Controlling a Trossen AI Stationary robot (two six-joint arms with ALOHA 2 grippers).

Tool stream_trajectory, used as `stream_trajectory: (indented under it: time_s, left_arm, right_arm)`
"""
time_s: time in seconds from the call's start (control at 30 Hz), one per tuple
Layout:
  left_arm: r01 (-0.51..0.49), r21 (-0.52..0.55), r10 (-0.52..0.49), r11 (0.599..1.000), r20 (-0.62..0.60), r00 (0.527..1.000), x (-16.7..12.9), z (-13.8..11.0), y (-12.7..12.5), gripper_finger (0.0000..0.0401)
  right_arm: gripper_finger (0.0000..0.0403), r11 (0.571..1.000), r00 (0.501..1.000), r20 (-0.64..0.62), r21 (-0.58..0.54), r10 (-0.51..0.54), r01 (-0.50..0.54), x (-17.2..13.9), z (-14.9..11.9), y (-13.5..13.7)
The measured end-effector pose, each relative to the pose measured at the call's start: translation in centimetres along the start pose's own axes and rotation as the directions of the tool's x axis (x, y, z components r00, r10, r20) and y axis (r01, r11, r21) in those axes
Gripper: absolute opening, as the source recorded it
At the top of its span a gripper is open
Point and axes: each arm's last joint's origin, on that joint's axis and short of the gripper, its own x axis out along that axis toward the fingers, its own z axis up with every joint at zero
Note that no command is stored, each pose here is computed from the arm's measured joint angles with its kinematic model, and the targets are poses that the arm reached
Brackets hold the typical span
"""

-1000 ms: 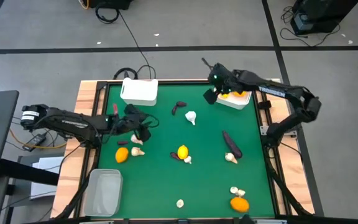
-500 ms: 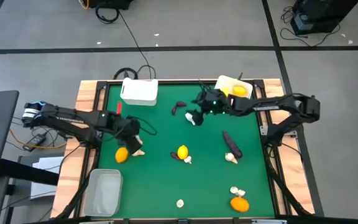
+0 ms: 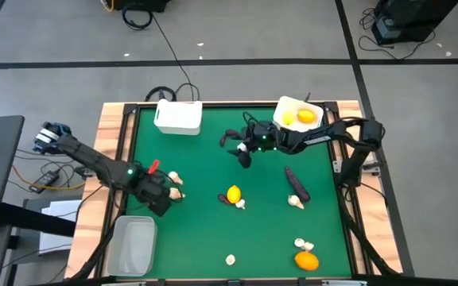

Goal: Sort produce into baskets
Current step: Put the top left yellow lemon into the right white bin

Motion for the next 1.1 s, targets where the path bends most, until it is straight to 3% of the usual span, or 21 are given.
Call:
stream_trajectory:
  time_s: [0.13, 0.3, 0.43, 0.6, 0.87, 1.0, 1.1]
  left_arm:
    - [-0.072, -0.03, 0.071, 0.997, -0.007, 0.997, 1.2, -0.1, -0.1, 0.0271]
    - [-0.129, 0.026, 0.127, 0.991, 0.054, 0.99, 2.3, 0.2, -0.1, 0.0343]
    - [-0.174, 0.053, 0.166, 0.983, 0.132, 0.977, 3.1, 0.5, 0.3, 0.0369]
    - [-0.145, 0.065, 0.133, 0.987, 0.152, 0.979, 4.6, 0.6, 0.7, 0.0349]
    - [-0.151, 0.14, 0.122, 0.979, 0.197, 0.973, 4.4, 0.7, 0.4, 0.0257]
    - [-0.155, 0.236, 0.089, 0.959, 0.268, 0.959, 3.4, 1.0, -0.4, 0.0267]
    - [-0.184, 0.324, 0.053, 0.928, 0.375, 0.925, 2.0, 1.4, -1.4, 0.029]
  right_arm:
    - [0.0313, 0.999, 0.999, 0.011, 0.001, 0.052, -0.052, 0.4, 0.5, -0.2]
    - [0.0313, 0.997, 0.997, 0.023, 0.005, 0.072, -0.072, 0.4, 0.9, -0.1]
    - [0.0313, 0.996, 0.997, 0.004, 0.027, 0.083, -0.083, 0.4, 0.7, 0.2]
    - [0.0313, 0.994, 0.995, -0.022, 0.051, 0.101, -0.1, 0.5, 0.4, 1.0]
    - [0.0313, 0.988, 0.99, -0.048, 0.088, 0.135, -0.131, 0.6, 0.1, 2.4]
    - [0.0313, 0.976, 0.981, -0.065, 0.134, 0.18, -0.17, 0.6, -0.2, 3.6]
    - [0.0313, 0.945, 0.968, -0.016, 0.224, 0.249, -0.239, 0.6, 0.3, 4.6]
